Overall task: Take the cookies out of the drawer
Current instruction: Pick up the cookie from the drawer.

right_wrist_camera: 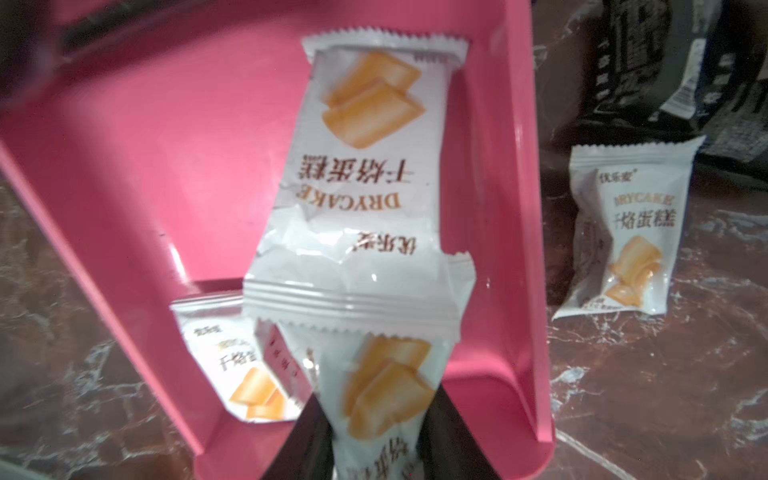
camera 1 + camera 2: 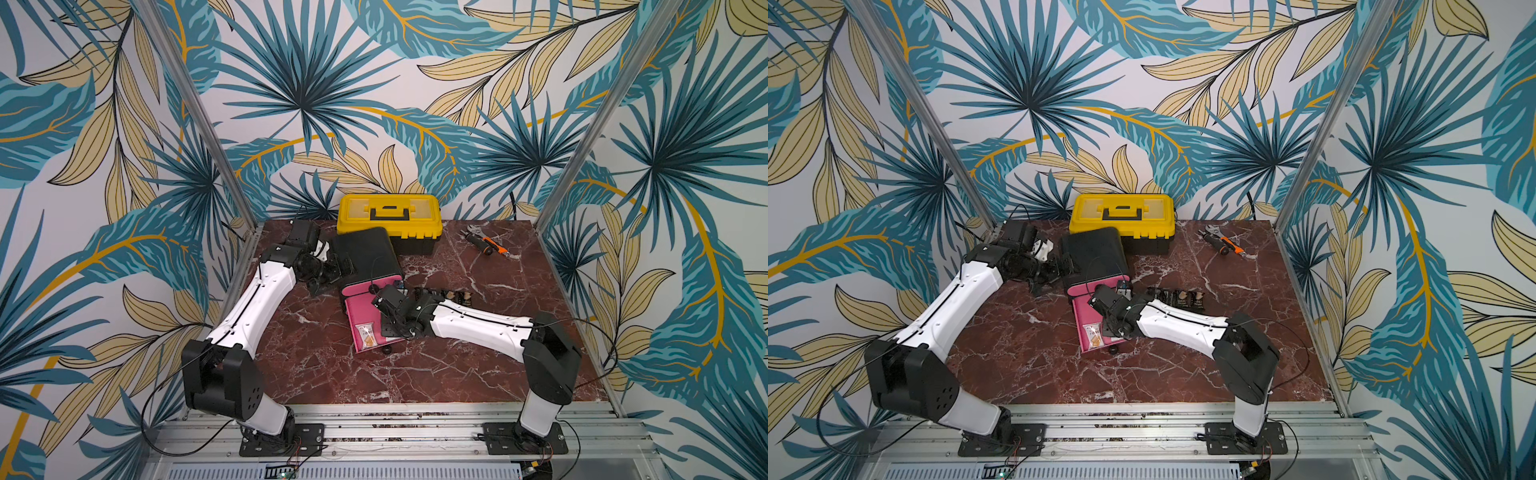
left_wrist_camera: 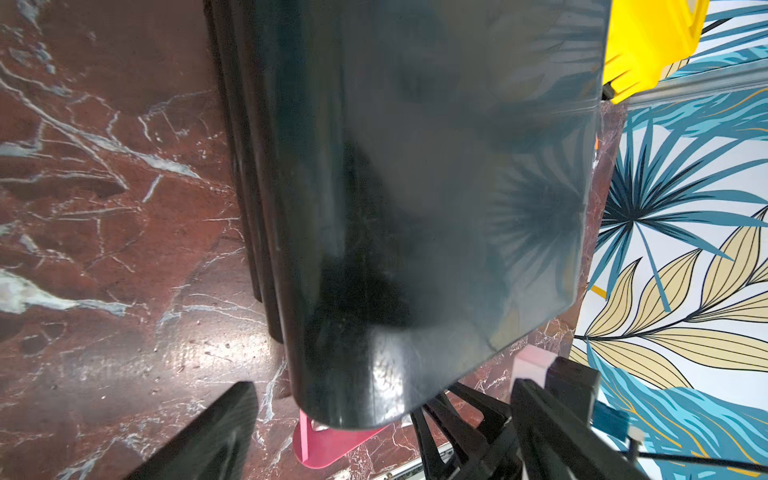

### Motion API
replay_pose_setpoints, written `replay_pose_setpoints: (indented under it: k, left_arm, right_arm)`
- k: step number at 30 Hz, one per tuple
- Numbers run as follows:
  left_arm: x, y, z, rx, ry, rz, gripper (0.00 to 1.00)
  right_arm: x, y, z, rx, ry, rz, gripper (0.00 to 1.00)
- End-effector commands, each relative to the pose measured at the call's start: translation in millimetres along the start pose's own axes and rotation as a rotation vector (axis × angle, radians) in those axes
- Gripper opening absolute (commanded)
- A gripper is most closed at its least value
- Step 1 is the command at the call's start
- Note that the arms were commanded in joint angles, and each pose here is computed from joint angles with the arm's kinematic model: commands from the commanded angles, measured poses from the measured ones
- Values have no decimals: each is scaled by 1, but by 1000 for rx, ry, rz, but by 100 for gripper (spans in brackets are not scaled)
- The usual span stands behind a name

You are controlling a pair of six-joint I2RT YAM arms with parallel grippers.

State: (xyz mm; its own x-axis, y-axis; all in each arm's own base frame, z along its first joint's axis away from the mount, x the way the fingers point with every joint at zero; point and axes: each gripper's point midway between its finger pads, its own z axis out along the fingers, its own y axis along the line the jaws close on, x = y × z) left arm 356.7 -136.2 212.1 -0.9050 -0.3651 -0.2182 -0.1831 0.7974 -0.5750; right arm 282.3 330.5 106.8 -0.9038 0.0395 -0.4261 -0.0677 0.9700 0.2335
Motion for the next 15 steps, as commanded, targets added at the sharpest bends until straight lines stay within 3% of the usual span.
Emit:
replay_pose_setpoints:
  k: [1, 15]
  left_arm:
    - [-9, -16, -20, 25, -59, 46, 100]
    - [-9, -27, -29, 75, -76, 30, 100]
  right_arm:
    - [11, 0, -14, -34, 40, -15, 32]
    - [9, -31, -70, -47, -33, -53, 30]
